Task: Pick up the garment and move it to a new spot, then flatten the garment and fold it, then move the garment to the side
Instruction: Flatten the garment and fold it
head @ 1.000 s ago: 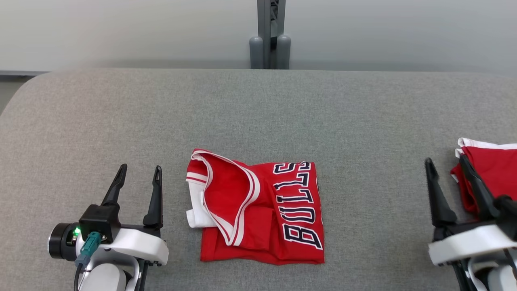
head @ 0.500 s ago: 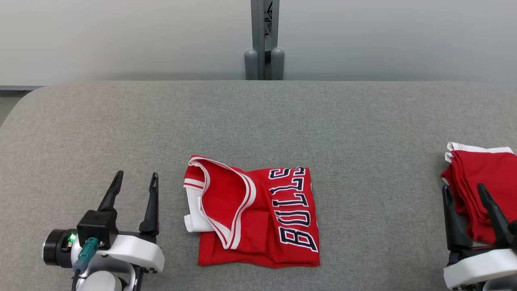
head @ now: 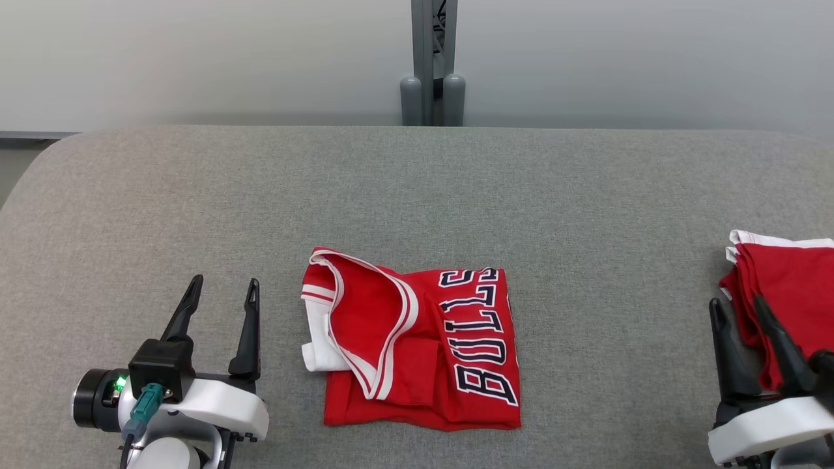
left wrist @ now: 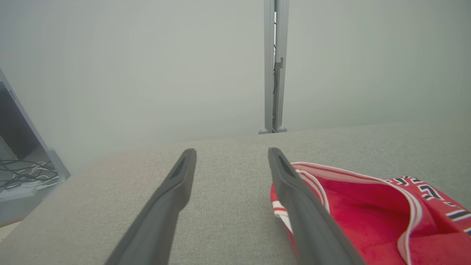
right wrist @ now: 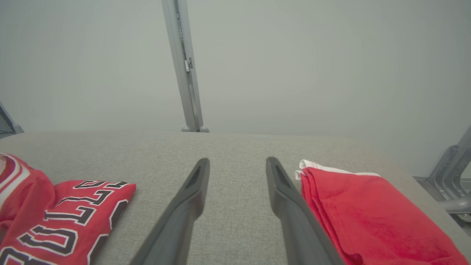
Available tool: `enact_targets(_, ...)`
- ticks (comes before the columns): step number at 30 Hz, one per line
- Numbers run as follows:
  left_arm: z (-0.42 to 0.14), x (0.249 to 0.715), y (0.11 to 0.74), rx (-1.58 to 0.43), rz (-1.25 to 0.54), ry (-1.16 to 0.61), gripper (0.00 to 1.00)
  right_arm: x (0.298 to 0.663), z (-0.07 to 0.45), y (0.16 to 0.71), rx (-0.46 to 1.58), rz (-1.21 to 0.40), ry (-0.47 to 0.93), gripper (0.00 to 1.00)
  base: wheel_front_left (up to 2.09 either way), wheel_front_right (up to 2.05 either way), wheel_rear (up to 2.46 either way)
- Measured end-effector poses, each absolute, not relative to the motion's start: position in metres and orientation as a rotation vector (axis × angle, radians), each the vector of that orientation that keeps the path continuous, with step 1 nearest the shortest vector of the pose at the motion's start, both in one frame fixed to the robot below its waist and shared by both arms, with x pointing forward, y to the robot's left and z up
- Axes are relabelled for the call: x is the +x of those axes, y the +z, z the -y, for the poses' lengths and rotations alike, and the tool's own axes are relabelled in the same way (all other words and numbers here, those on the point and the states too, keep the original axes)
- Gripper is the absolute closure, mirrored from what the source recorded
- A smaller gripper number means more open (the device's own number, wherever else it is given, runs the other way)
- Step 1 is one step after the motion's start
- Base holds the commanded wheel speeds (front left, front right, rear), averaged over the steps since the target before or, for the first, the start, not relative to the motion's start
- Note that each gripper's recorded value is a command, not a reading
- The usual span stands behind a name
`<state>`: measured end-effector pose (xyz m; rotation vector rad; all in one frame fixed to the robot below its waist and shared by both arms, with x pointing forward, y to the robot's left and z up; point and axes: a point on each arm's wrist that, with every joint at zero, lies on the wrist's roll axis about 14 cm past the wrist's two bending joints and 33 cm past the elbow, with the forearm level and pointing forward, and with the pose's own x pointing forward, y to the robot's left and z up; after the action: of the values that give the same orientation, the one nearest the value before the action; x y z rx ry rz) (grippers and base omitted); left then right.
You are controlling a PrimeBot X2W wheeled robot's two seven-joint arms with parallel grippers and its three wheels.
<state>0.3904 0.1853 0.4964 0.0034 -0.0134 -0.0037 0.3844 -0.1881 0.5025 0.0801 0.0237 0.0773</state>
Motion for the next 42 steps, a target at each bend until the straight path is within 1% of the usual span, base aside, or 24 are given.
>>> enact_targets(3, -0.186, 0.389, 0.495, 0.003, 0.008, -0.001, 0.0, 0.388, 0.175, 0.5, 0.081, -0.038, 0.118, 1.0, 0.0, 0.0, 0.0)
enact_targets(6, -0.188, 0.389, 0.494, 0.002, 0.005, 0.007, 0.0, 0.393, 0.15, 0.5, 0.095, -0.042, 0.193, 1.0, 0.0, 0.0, 0.0)
enact_targets(15, -0.202, 0.388, 0.488, -0.01, -0.009, 0.051, 0.0, 0.385, 0.018, 0.484, 0.186, -0.126, 0.58, 1.0, 0.0, 0.0, 0.0)
enact_targets(20, -0.211, 0.385, 0.484, -0.015, -0.017, 0.084, 0.0, 0.379, -0.033, 0.474, 0.207, -0.164, 0.741, 1.0, 0.0, 0.0, 0.0)
enact_targets(23, -0.216, 0.381, 0.479, -0.021, -0.032, 0.105, 0.0, 0.382, -0.046, 0.463, 0.201, -0.195, 0.78, 1.0, 0.0, 0.0, 0.0)
enact_targets(29, -0.223, 0.379, 0.475, -0.024, -0.039, 0.13, 0.0, 0.389, -0.052, 0.439, 0.159, -0.256, 0.811, 1.0, 0.0, 0.0, 0.0)
enact_targets(36, -0.225, 0.379, 0.471, -0.027, -0.053, 0.139, 0.0, 0.37, -0.069, 0.417, 0.136, -0.348, 0.898, 1.0, 0.0, 0.0, 0.0)
enact_targets(42, -0.228, 0.38, 0.471, -0.027, -0.052, 0.146, 0.0, 0.358, -0.083, 0.413, 0.138, -0.379, 0.964, 1.0, 0.0, 0.0, 0.0)
